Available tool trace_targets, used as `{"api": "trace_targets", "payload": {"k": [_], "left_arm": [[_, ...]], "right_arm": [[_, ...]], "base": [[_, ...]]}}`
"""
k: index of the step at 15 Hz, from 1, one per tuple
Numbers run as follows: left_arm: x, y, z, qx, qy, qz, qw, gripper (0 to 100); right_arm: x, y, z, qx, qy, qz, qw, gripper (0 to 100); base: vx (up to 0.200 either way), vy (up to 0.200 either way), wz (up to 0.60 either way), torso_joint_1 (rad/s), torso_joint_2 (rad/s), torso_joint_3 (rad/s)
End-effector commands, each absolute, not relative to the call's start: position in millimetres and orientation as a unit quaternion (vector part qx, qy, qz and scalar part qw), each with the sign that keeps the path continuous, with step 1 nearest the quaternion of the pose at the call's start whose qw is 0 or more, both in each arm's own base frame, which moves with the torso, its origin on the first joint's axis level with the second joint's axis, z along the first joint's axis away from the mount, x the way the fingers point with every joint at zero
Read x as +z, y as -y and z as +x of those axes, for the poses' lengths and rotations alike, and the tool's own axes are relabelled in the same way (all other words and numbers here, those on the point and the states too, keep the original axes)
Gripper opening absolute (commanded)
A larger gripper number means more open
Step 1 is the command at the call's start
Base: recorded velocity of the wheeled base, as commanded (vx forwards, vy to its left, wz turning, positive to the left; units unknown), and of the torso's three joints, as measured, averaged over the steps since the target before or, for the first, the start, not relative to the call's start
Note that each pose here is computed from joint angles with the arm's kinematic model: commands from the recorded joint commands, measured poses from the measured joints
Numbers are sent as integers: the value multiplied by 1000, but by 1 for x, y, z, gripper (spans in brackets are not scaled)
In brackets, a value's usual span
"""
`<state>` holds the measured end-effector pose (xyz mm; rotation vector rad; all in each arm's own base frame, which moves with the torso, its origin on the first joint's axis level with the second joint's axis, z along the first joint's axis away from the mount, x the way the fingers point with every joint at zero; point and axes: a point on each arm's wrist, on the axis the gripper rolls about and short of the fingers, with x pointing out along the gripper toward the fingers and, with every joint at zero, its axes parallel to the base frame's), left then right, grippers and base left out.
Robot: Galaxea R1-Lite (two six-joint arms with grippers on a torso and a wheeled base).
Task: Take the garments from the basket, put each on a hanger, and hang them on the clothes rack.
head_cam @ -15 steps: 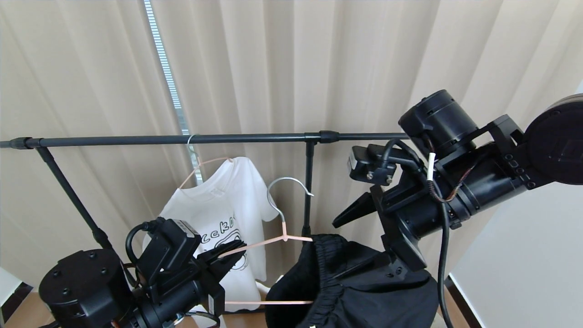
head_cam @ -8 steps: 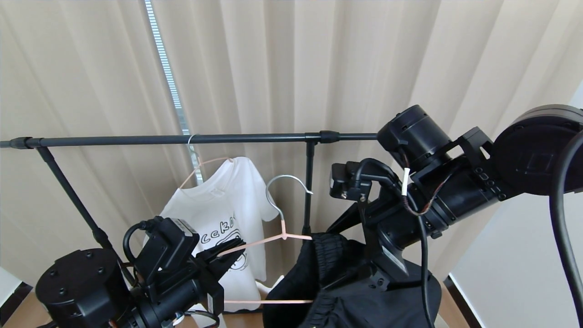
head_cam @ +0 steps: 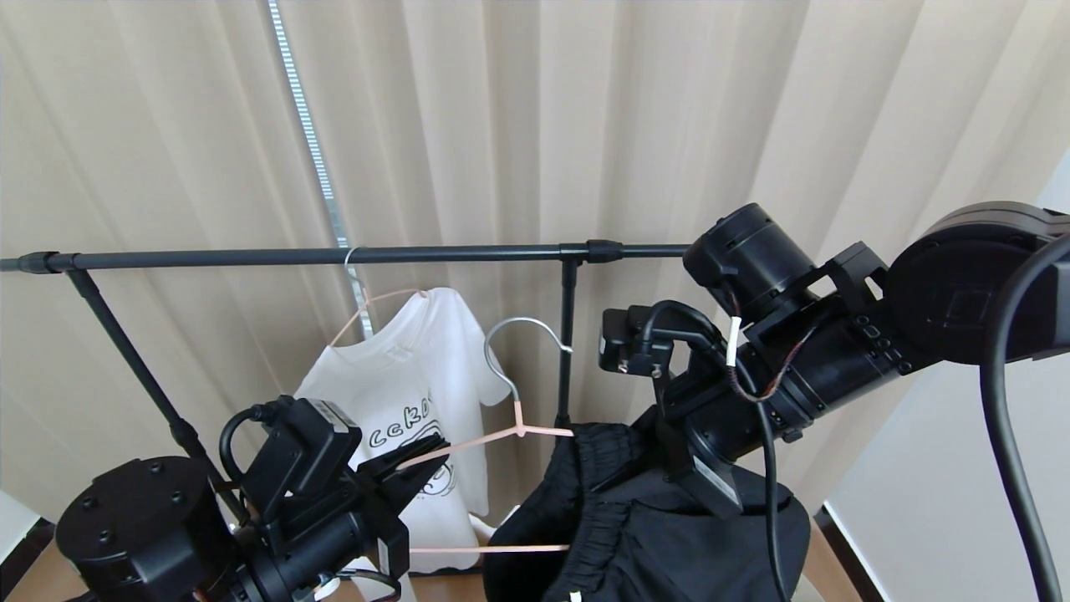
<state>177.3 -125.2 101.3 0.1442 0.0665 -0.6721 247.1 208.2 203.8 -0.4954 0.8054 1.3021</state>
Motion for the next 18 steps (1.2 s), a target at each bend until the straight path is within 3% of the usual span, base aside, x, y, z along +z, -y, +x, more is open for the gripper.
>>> {"api": "trace_targets", "payload": {"k": [1,11,12,18], "left_arm": [[102,125,177,-329,-32,68,941,0],[102,125,177,-330,-29,75,940,0],[102,125,176,-330,-28,78,940,100],[114,117,167,-342,-6,57,938,100]], "right_arm": [[207,-206,245,583,-357,-222,695,0],[215,-202,239,583,-347,-223,700,0],[216,-202,239,583,-346,-223,700,0],[228,-194,230,584,-327,-223,709,0]], "base": [[0,0,0,0,0,0],[0,0,0,0,0,0],[0,0,0,0,0,0],[0,0,0,0,0,0]]}}
